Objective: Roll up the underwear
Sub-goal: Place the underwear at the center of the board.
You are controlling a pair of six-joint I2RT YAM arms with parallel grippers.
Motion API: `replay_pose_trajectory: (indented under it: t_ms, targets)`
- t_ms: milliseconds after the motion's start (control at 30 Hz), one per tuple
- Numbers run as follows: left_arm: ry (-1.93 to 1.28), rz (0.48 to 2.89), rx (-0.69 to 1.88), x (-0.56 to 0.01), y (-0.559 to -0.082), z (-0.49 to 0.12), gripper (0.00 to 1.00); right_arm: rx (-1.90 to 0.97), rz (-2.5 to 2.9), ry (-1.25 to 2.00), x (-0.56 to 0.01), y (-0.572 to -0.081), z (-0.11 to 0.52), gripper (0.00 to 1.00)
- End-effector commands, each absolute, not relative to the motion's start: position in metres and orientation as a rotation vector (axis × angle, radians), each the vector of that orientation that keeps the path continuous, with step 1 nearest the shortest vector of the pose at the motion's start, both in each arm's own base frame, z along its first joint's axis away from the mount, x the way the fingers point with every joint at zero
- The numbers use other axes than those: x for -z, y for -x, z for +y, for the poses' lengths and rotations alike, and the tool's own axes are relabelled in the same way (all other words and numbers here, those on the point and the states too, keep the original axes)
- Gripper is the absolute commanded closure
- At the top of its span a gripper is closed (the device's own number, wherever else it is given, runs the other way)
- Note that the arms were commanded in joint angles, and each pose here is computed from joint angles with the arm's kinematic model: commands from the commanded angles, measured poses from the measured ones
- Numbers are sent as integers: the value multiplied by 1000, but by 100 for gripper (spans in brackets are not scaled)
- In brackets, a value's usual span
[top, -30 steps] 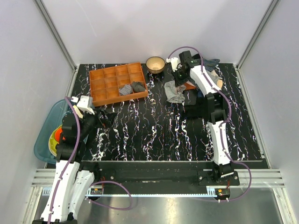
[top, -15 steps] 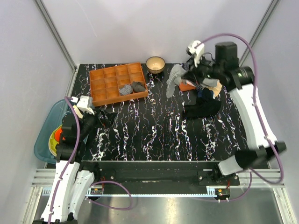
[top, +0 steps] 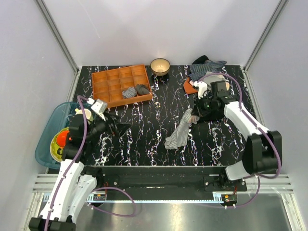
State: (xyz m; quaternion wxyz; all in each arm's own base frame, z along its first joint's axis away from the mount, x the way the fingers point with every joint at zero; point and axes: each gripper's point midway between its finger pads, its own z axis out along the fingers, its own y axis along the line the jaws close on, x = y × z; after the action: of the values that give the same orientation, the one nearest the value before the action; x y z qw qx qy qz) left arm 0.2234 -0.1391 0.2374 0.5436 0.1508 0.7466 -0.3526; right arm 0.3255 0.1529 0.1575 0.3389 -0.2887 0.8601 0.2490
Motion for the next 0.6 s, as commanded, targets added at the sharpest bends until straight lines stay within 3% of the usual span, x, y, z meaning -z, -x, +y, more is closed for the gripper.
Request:
replay_pose_trajectory:
  t_ms: [0,33,67,100,367,567]
  targets:
    - [-553,1737,992,-242,-205,-174,6,-422,2276,618,-140,-369,108,63]
    - [-600,1773,1012,-234,-196,-184,7,-460,2293,614,-138,-362,102,52]
    - [-612,1817,1014,-226,-196,-189,7,-492,2253,657,-146,-357,105,33]
    - [-644,1839,999,-223,-191,-198,8,-572,2211,708,-152,-347,114,27]
    - [-784,2066,874,-166,-174,-280,11,-684,2054,916,-162,-307,127,22]
    - [-799,2206,726,-117,-200,-333,20,-646,2198,795,-145,-318,107,31]
